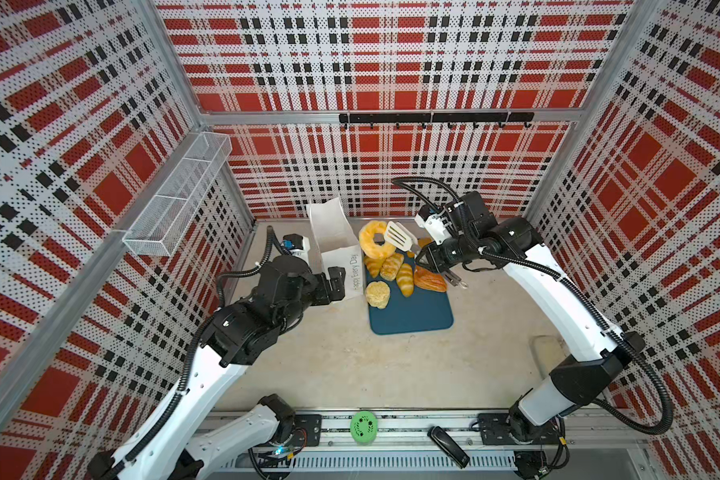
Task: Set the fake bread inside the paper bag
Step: 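Carry the ring donut in the tongs over the paper bag opening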
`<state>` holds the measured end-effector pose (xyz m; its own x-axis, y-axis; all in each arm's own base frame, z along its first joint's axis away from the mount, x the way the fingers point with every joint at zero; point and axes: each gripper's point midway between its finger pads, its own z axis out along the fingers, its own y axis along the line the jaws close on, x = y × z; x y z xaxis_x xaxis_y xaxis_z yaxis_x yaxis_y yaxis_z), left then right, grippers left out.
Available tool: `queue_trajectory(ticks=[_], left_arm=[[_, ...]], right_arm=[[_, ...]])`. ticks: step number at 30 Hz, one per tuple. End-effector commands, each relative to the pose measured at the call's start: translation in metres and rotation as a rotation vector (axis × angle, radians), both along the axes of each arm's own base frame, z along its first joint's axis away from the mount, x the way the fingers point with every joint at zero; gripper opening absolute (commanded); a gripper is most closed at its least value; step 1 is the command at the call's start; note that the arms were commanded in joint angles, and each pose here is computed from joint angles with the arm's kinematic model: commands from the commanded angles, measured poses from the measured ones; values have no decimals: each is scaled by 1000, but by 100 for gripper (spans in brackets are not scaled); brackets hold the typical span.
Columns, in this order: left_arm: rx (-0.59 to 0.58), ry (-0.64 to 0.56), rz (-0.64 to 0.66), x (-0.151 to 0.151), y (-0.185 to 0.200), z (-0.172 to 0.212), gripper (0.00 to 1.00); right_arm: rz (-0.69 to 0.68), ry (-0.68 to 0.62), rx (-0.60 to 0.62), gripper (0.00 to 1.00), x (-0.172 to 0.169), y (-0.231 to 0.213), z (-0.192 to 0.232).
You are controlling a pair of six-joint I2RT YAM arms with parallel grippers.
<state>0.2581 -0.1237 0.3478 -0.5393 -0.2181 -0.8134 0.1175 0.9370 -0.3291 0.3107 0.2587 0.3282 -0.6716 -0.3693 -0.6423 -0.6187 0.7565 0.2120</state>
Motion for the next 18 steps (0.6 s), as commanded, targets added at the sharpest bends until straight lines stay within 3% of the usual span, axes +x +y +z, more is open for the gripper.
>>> queue_trajectory(ticks=[1,18], left_arm=[[-18,-31,-23,-4,4,17,99],[-80,-49,104,-3,49,19,99]], right_arm=[[12,-146,94,33,9,18,45],[13,-362,138,33,31,85,70]])
